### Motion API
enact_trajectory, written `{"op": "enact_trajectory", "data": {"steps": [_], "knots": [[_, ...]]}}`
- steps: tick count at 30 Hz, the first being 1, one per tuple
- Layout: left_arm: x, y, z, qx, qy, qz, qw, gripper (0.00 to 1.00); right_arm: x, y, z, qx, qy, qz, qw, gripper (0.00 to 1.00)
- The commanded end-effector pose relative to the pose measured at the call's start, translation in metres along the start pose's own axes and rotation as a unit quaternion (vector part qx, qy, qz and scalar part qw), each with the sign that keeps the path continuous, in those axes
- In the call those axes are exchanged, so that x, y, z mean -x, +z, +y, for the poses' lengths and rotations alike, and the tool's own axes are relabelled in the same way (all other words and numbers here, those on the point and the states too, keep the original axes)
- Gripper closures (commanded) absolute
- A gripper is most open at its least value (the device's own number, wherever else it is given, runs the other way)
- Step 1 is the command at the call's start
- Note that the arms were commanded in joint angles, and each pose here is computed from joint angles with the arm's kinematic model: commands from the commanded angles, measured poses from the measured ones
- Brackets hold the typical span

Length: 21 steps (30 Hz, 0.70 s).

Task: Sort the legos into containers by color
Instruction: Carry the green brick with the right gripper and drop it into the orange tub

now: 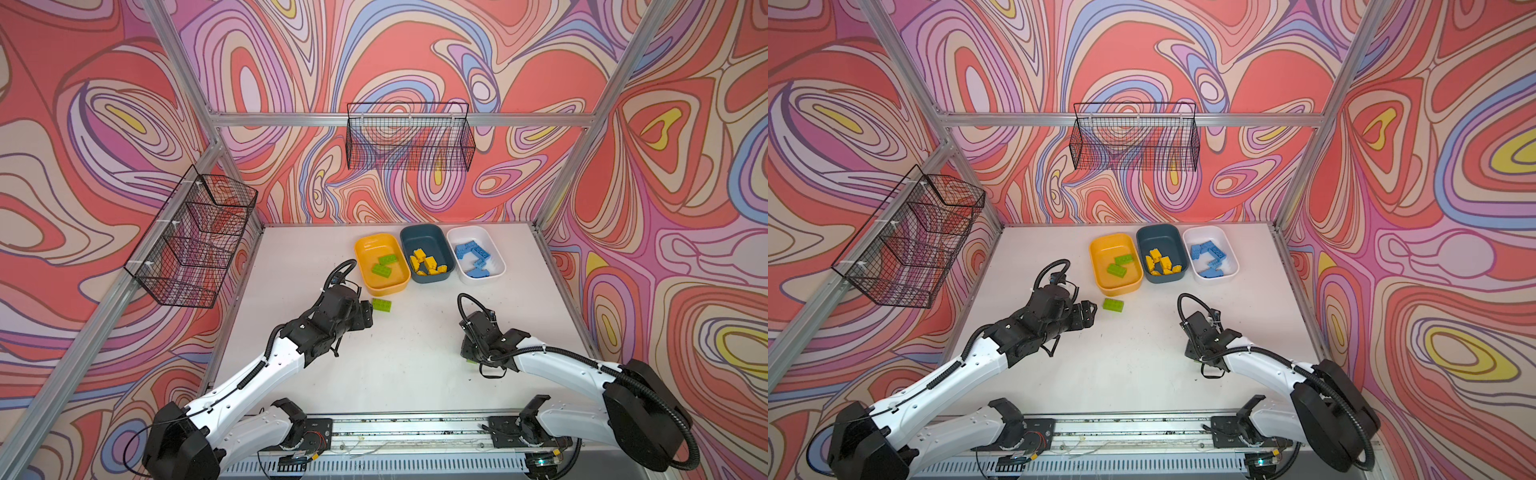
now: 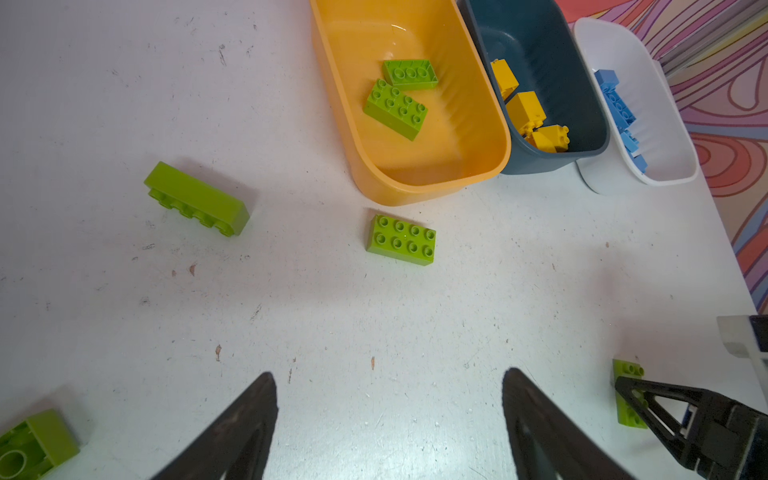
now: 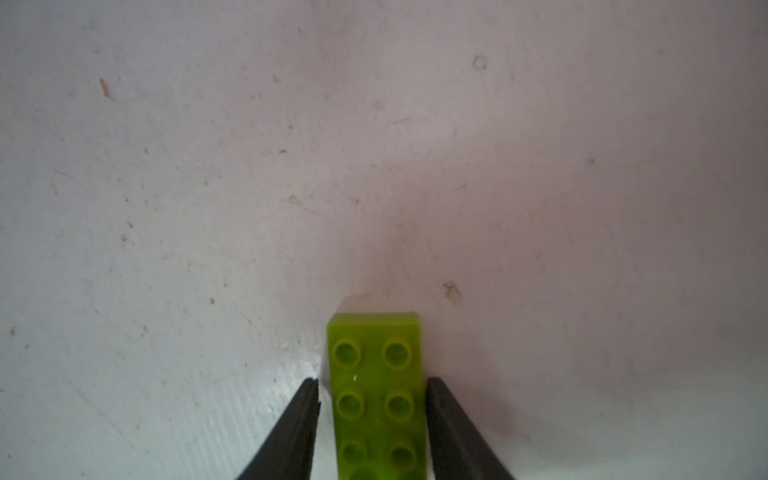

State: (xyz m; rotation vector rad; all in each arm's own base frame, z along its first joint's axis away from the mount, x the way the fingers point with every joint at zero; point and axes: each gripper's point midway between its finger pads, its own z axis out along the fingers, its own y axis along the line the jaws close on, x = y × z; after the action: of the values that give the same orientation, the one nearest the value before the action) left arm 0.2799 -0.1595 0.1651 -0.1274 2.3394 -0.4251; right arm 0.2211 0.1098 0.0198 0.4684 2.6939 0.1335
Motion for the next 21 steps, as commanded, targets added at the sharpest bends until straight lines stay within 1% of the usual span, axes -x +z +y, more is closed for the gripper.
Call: {"op": "enact_trajectory", "data": {"steps": [1,3,8,11,15,21], "knots": [[0.000,-0.002,-0.001,-0.006,-0.009,-0.006,1.000,0.16,-0.001,0.002,-0.003,-0.009,-0.008,0.005,1.000,0.60],[-0.001,-0.002,0.001,-0.003,-0.010,-0.006,1.000,0.16,-0.001,0.002,-0.004,-0.012,-0.014,0.004,1.000,0.69],[-0.004,-0.003,0.006,0.002,-0.010,-0.006,1.000,0.16,0.006,-0.003,-0.001,-0.014,-0.033,-0.004,0.999,0.79],[-0.007,-0.005,0.009,0.005,-0.010,-0.005,1.000,0.16,0.018,-0.013,0.012,0.000,-0.060,-0.013,0.998,0.77],[-0.013,-0.009,0.014,0.009,-0.011,0.001,1.000,0.16,0.042,-0.032,0.041,0.028,-0.102,-0.030,0.994,0.76],[-0.028,-0.020,0.031,0.023,-0.019,0.009,1.000,0.16,0.090,-0.058,0.109,0.105,-0.140,-0.073,0.982,0.77]]}}
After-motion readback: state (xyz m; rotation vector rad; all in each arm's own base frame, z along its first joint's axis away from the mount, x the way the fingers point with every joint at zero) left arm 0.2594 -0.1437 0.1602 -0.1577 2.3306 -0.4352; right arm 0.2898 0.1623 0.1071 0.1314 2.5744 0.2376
